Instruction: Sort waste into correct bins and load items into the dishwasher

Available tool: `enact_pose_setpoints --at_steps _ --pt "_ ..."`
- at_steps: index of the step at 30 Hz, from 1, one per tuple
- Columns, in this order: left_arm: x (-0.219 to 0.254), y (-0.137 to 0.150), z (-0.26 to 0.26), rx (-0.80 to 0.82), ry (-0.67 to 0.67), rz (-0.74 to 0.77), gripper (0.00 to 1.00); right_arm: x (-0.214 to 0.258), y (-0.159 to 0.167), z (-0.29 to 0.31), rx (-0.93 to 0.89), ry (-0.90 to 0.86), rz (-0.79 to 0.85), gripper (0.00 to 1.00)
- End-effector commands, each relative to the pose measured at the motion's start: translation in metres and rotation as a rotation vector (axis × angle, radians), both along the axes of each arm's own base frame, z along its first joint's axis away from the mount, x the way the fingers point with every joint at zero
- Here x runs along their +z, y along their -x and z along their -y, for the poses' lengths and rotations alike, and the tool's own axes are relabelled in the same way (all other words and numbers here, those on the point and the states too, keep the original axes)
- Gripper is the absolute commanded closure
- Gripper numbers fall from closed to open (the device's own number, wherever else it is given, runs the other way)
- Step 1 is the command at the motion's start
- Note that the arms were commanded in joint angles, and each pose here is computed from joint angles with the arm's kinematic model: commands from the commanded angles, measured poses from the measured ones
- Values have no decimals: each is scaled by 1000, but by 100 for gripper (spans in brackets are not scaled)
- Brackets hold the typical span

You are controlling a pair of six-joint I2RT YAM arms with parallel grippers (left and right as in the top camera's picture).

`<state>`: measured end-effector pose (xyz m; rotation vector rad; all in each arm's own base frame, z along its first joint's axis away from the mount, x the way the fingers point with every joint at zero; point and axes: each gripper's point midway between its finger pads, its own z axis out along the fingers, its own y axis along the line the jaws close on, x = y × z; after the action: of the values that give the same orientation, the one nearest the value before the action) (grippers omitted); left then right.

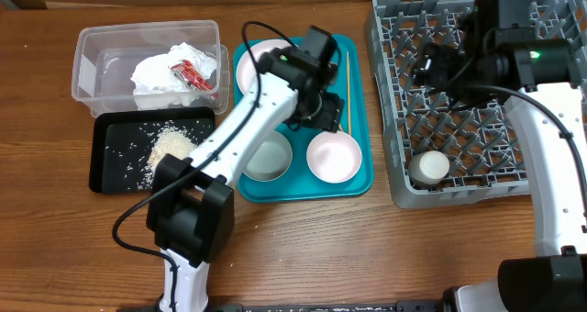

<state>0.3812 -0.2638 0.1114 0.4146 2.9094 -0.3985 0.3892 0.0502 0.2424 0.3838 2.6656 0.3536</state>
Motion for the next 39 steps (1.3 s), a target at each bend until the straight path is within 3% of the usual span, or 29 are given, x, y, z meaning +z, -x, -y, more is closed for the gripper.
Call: enact_pose_setpoints --at_steps 1,6,10,13,19,21,24,26,32,35,39 --pt "-3 4 -4 -24 -66 35 31 16 0 5 9 18 43 13" --pt "-40 7 0 -35 -102 -31 35 15 2 5 12 19 32 12" --pt "-62 9 1 -40 -115 -78 48 15 2 5 14 18 32 12" --pt "-68 10 1 -40 -121 -89 53 15 3 4 14 17 30 12" --pt "-70 9 2 -40 -119 -86 81 15 2 4 14 16 32 12" --pt "-70 9 2 -40 -120 -87 86 15 2 4 15 16 32 12" --pt "-71 11 2 -44 -123 -91 83 15 3 4 15 16 30 12" --pt "-73 12 4 -48 -122 -89 76 14 3 4 15 17 29 12" --pt "-81 16 6 -50 -116 -95 76 14 3 4 15 17 29 12" --pt "-84 19 5 -49 -115 -106 96 14 3 4 15 16 28 12" --pt "-79 20 9 -52 -79 -126 96 14 3 4 16 15 28 12"
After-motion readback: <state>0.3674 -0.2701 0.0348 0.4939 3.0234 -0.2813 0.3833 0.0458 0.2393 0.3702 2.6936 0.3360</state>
